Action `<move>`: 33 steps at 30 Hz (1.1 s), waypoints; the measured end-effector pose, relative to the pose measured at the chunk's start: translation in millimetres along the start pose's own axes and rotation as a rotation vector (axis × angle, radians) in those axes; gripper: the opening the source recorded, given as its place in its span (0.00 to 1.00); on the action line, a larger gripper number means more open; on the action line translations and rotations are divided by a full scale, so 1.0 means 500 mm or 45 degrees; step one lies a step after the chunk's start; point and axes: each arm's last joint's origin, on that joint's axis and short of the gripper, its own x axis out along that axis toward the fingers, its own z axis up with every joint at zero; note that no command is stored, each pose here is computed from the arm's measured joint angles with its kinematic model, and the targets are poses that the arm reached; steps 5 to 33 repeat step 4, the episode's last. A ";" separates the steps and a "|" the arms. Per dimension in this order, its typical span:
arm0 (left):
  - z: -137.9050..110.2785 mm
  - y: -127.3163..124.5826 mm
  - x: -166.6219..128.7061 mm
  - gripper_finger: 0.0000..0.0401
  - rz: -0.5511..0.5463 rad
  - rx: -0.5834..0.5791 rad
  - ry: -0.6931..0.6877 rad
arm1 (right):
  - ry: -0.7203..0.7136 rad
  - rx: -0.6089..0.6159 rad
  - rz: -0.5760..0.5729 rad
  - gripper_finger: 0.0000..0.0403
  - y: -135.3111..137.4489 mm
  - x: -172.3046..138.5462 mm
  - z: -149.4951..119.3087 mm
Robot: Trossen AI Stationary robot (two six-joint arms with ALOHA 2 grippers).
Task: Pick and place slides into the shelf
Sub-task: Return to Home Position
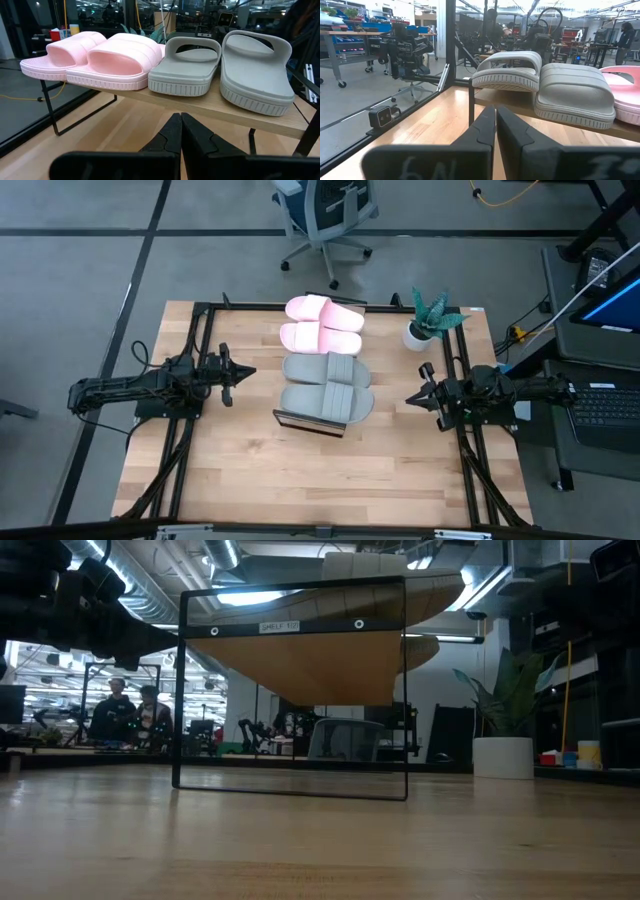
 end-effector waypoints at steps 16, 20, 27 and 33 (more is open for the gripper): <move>0.000 0.000 0.000 0.00 0.000 0.000 0.000 | 0.000 0.000 0.000 0.05 0.000 0.000 0.000; 0.000 0.000 0.000 0.00 0.000 0.000 0.000 | 0.000 0.000 0.000 0.05 0.000 0.000 0.000; 0.000 0.000 0.000 0.00 0.000 0.000 0.000 | 0.000 0.000 0.000 0.05 0.000 0.000 0.000; 0.000 0.000 0.000 0.00 0.000 0.000 0.000 | 0.000 0.000 0.000 0.05 0.000 0.000 0.000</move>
